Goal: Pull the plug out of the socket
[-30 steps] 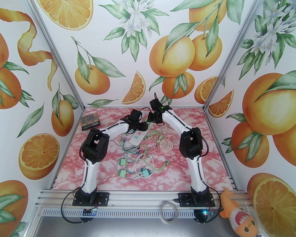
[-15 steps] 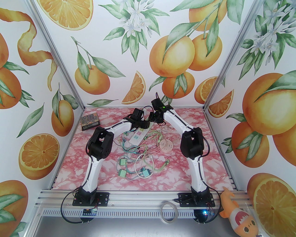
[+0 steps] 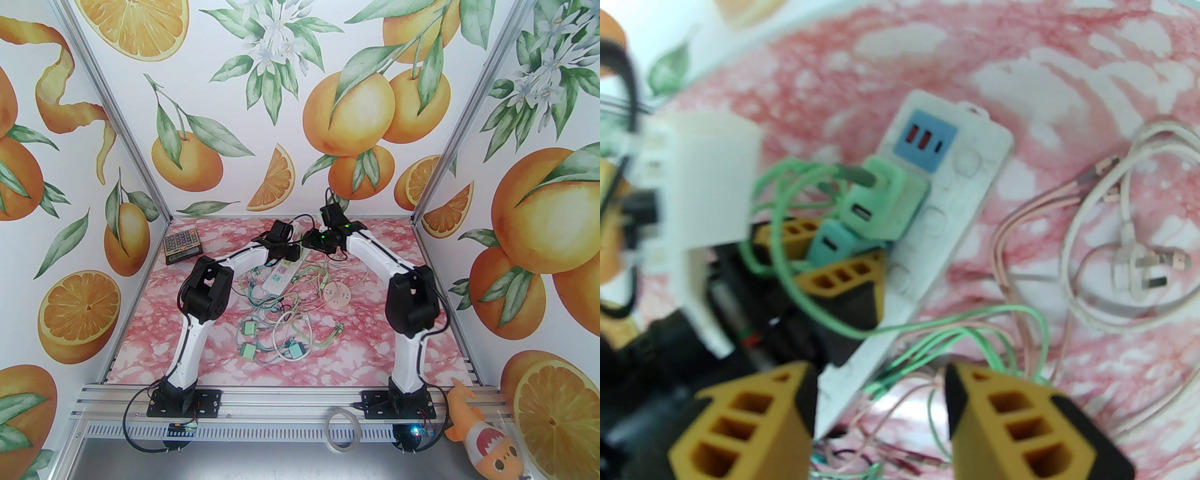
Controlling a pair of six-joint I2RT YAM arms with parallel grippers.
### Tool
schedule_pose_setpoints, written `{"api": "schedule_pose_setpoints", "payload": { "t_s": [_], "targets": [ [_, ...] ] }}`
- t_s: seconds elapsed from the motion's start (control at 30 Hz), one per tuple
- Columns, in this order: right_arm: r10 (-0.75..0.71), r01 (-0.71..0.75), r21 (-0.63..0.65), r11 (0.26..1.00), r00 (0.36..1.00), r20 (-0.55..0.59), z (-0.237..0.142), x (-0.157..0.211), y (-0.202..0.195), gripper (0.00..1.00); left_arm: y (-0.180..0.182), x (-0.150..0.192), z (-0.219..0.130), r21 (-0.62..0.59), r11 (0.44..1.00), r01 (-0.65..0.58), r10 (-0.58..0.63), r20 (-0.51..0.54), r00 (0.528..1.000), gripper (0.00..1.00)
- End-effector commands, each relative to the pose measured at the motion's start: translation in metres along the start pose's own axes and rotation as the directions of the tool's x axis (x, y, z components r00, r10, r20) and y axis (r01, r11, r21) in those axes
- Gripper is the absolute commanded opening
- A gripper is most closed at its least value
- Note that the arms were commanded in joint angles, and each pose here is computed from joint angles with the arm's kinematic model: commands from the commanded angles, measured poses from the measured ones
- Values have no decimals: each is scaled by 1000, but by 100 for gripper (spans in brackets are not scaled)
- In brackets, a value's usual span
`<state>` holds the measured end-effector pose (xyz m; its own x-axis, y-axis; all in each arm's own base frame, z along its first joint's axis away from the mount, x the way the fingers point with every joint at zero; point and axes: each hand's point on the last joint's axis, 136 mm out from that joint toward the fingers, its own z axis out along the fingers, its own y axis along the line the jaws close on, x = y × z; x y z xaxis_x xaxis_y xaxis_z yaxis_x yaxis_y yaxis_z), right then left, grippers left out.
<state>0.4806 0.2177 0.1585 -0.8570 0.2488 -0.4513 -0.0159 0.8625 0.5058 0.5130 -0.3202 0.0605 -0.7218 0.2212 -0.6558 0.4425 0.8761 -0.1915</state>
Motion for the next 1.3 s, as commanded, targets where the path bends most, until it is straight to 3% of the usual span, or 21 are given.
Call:
{"api": "schedule_pose_setpoints", "payload": {
  "t_s": [0.0,0.5,0.8,1.27],
  "targets": [
    [75,-71,-86,994,996,49,0,-13,-5,50,-5,-1,-19,7,1000,4,-4,-10,1000,32],
    [203,-222,-152,963,970,-131,91,5,-20,40,-14,9,-28,18,999,33,-32,-41,999,29],
    [235,-256,-80,963,948,-214,125,25,-37,39,-16,6,-25,22,999,39,-39,-43,998,29],
    [181,-201,-35,979,936,-301,120,66,-50,40,-18,0,-21,29,998,55,-53,-51,997,30]
  ]
}}
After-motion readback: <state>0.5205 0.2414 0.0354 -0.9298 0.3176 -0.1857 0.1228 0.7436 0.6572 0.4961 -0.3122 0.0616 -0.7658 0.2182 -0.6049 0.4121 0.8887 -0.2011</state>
